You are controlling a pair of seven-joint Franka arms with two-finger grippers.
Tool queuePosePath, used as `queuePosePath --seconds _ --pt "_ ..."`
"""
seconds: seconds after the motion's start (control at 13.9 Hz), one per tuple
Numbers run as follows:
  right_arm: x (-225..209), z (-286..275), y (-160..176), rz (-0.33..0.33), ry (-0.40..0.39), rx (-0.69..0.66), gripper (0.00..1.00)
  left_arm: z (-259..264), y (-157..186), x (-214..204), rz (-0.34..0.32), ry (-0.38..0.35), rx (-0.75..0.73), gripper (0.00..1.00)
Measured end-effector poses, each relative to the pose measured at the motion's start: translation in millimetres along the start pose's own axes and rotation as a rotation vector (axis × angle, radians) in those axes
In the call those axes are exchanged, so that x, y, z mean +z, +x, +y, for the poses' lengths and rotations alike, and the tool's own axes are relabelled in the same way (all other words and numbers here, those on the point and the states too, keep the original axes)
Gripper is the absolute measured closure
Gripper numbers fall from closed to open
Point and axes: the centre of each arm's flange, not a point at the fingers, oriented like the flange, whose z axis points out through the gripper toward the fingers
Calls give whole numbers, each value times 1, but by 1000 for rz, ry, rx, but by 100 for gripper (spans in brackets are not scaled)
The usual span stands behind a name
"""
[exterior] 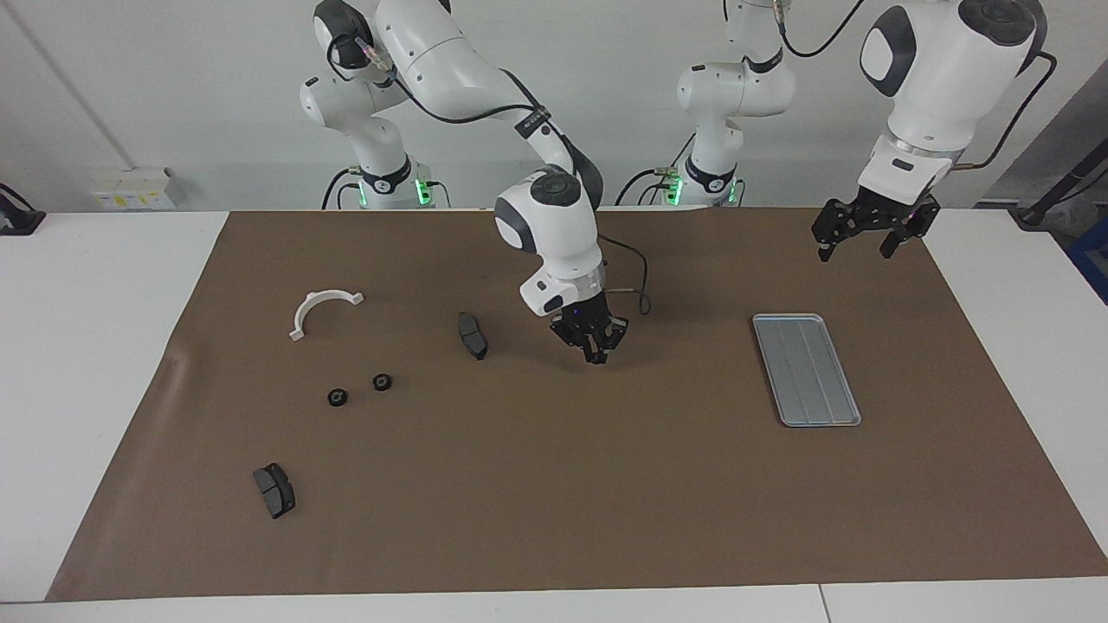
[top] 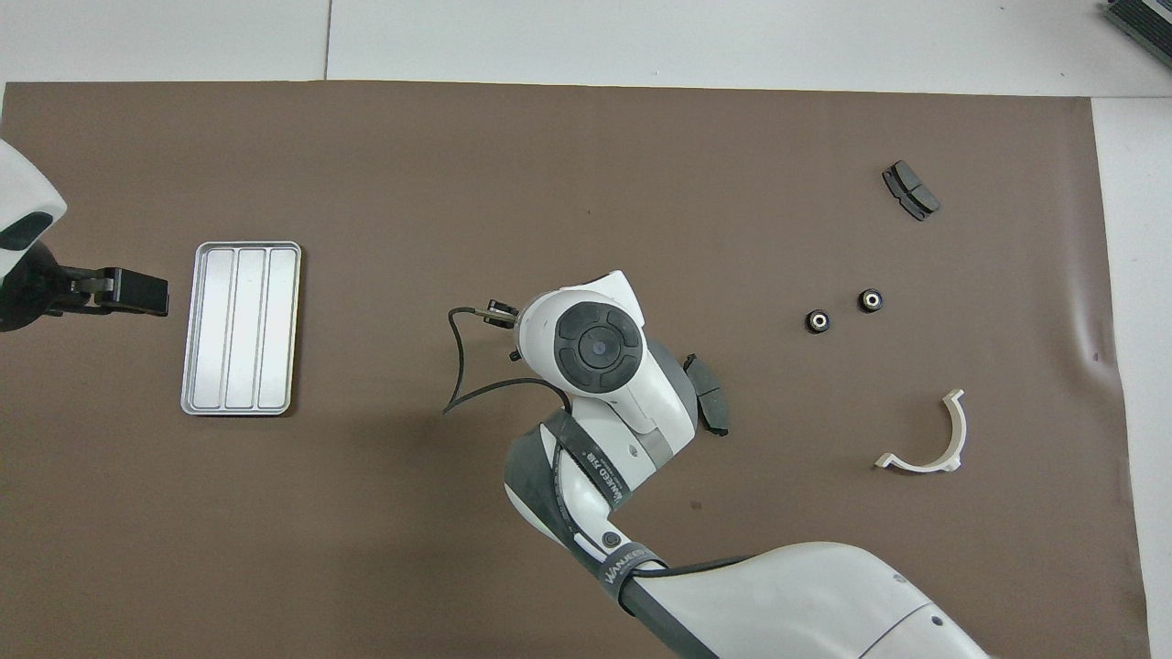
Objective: Pick bearing gear from pile to tray
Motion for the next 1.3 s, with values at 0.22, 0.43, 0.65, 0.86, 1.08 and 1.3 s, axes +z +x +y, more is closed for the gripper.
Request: queuePosePath --seconds 0.22,0.43,0.65,0.86,1.08,1.3 --pt "9 3 -3 -5 -17 -11 77 0 0 0 0 0 0 0" --pt "22 11 -5 -5 -47 -25 72 0 0 0 0 0 0 0" --pt "20 18 5 5 -63 -18 42 0 0 0 0 0 0 0" --pt "-31 43 57 73 -127 0 7 0 0 0 0 0 0 0" --pt "-91 100 120 79 -188 -42 0 0 0 0 0 0 0 0" --pt "-105 170 170 40 -248 -155 0 0 0 0 0 0 0 0"
